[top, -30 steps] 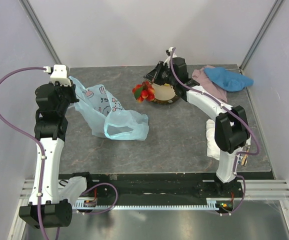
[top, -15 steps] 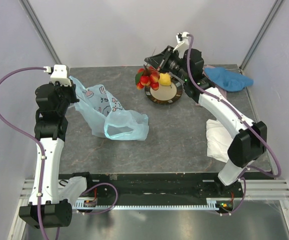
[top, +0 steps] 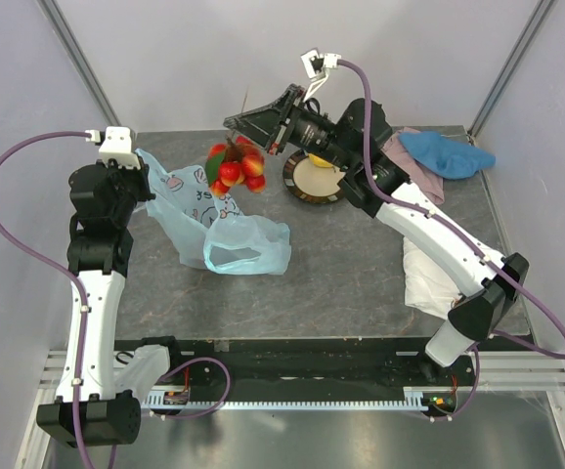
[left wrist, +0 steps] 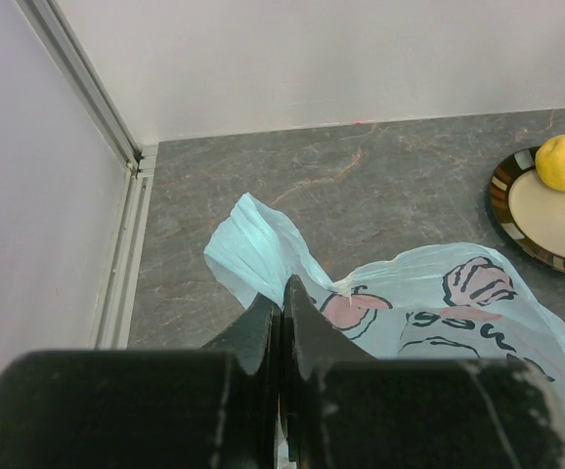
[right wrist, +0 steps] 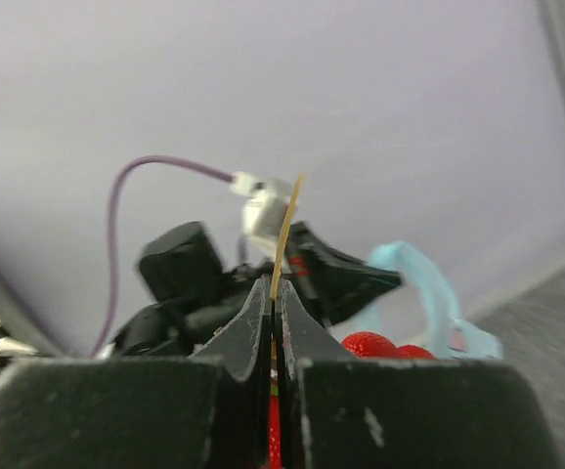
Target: Place the fruits into the plastic bag
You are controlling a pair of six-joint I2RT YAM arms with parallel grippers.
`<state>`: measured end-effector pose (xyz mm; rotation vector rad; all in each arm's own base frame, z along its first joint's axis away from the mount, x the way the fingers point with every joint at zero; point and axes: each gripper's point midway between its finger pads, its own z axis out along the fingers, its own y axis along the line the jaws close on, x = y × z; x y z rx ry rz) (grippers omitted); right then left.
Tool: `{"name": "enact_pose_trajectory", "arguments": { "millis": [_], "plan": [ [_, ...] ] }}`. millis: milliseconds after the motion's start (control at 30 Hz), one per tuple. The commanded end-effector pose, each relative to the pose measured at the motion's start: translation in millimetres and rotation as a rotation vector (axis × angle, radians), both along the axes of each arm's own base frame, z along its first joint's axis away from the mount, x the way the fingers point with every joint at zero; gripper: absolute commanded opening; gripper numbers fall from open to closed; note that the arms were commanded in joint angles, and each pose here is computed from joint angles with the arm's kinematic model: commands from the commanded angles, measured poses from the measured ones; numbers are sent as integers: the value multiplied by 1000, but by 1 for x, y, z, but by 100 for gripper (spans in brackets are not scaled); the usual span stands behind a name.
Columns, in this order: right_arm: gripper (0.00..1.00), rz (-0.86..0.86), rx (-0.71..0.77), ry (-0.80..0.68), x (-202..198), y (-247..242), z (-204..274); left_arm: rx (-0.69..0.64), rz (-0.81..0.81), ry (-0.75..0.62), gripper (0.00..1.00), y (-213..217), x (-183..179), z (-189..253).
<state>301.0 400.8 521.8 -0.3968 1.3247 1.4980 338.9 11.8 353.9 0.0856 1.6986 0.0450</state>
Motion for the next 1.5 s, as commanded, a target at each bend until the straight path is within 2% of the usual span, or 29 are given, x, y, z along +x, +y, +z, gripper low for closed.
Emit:
{"name": "enact_pose_trajectory", "arguments": {
  "millis": [0,367,767,1033,1333,1467],
  "plan": [
    [0,142,143,-172,-56,-2,71,28,-29,-61,2,-5,-2,16],
    [0,345,126,-50,-64,71,35,28,-31,-62,2,-6,-2,16],
    [0,345,62,84,-34,117,-22,31,-38,-67,2,-8,-3,18],
    [0,222,-22,144,-3,124,-64,35,-37,-70,1,-9,-4,19],
    [0,-34,-104,214,68,75,-103,40,-36,-67,2,-9,-4,18],
    [0,-106,-132,206,80,63,-106,41,-36,-67,2,-9,-4,18]
  ]
}}
